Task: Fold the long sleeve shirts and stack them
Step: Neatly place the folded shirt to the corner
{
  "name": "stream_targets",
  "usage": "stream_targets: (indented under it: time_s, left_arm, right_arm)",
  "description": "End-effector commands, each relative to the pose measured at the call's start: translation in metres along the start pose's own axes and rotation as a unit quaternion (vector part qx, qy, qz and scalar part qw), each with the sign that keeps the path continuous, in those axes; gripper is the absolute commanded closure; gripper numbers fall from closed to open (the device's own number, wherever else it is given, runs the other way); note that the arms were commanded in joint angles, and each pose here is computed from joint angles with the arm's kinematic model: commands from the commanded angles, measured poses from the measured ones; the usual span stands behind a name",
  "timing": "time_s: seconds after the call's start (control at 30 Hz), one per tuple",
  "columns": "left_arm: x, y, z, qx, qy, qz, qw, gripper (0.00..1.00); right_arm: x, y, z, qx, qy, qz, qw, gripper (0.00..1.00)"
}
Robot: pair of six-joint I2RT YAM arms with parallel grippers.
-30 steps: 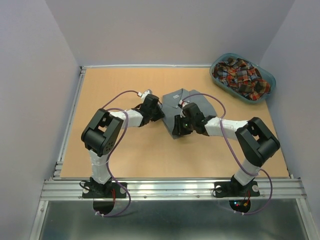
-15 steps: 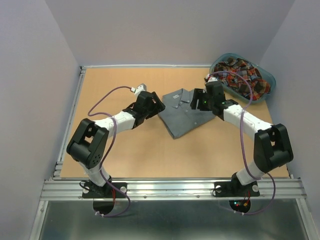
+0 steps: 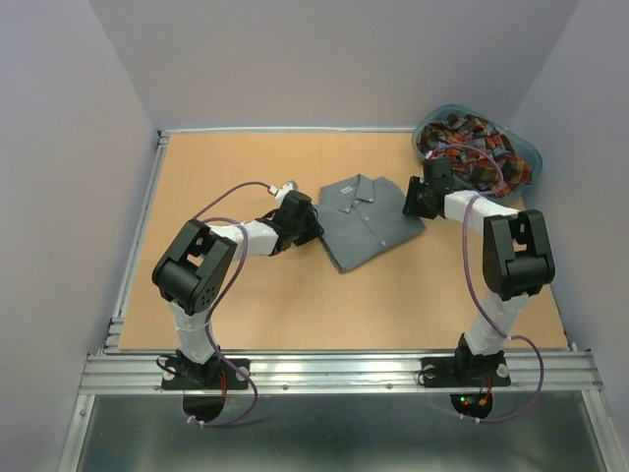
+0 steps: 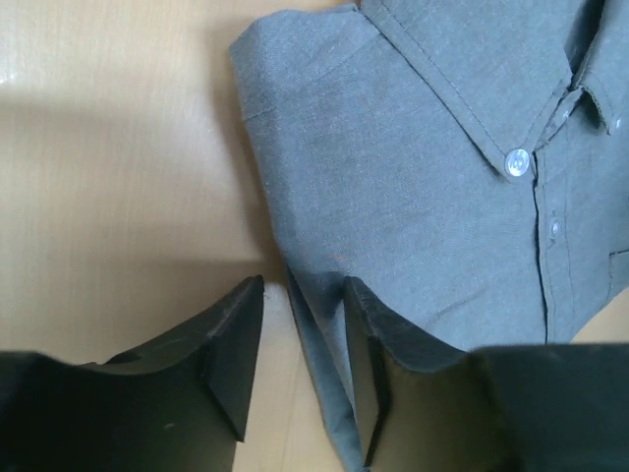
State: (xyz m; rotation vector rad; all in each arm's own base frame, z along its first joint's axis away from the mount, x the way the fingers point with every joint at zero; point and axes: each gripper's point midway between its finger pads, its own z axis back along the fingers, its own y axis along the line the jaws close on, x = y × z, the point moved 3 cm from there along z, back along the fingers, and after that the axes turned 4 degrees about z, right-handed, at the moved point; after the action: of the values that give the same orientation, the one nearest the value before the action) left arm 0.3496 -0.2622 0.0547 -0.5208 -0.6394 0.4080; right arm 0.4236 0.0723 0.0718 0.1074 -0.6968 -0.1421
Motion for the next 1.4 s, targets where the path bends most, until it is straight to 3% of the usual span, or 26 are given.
stream_targets:
  time_s: [0.0,0.13,0.23,0.3,0.33,0.43,0.63,0.83,0.93,1.07,1.1,1.17,1.23,1.37]
  left_arm:
    - [-0.003,0.012,-0.005,0.028,0.005,-0.019,0.999,0.59]
    - [-0.006,0.017,-0.01,0.037,0.017,-0.055,0.998,0.69]
    - [-0.011,0.011,-0.013,0.02,0.038,-0.079,0.996,0.69]
    - [-0.015,0.01,-0.016,0.016,0.047,-0.102,0.994,0.69]
    - [-0.022,0.003,-0.016,0.0,0.062,-0.112,0.992,0.69]
    - [-0.036,-0.013,-0.017,-0.025,0.075,-0.143,0.987,0.7]
    - [-0.071,-0.075,-0.017,-0.095,0.098,-0.166,0.977,0.7]
    - [-0.121,-0.144,-0.019,-0.167,0.123,-0.188,0.96,0.71]
    - [-0.126,-0.142,-0.024,-0.156,0.13,-0.174,0.963,0.69]
    - [-0.101,-0.122,-0.004,-0.133,0.092,-0.133,0.978,0.54]
    - [-0.096,-0.101,-0.003,-0.112,0.089,-0.115,0.983,0.43]
    - [-0.075,-0.103,0.02,-0.126,0.065,-0.094,0.985,0.3]
    - [-0.063,-0.087,0.03,-0.116,0.058,-0.084,0.988,0.21]
    - [-0.003,-0.069,0.063,-0.108,0.017,-0.075,0.991,0.12]
  right_arm:
    - [-0.009,-0.005,0.004,-0.009,0.003,-0.005,1.0,0.65]
    - [-0.035,-0.016,0.01,-0.03,0.021,-0.023,0.999,0.83]
    - [-0.043,-0.023,0.026,-0.049,0.017,-0.046,0.998,0.83]
    - [-0.05,-0.029,0.041,-0.065,0.019,-0.058,0.996,0.75]
    - [-0.05,-0.029,0.047,-0.066,0.014,-0.064,0.996,0.61]
    - [-0.032,-0.033,0.08,-0.074,-0.034,-0.064,0.995,0.45]
    - [0.008,-0.025,0.147,-0.04,-0.133,-0.056,0.989,0.37]
    - [0.004,-0.02,0.158,-0.014,-0.134,-0.054,0.989,0.36]
    - [-0.005,-0.023,0.145,-0.023,-0.11,-0.042,0.993,0.36]
    - [-0.011,-0.028,0.127,-0.047,-0.084,-0.03,0.995,0.3]
    - [-0.009,-0.028,0.119,-0.052,-0.076,-0.024,0.995,0.28]
    - [-0.007,-0.029,0.111,-0.06,-0.067,-0.017,0.996,0.26]
    - [-0.004,-0.037,0.099,-0.091,-0.059,-0.007,0.994,0.22]
    - [-0.006,-0.054,0.077,-0.149,-0.038,0.013,0.988,0.18]
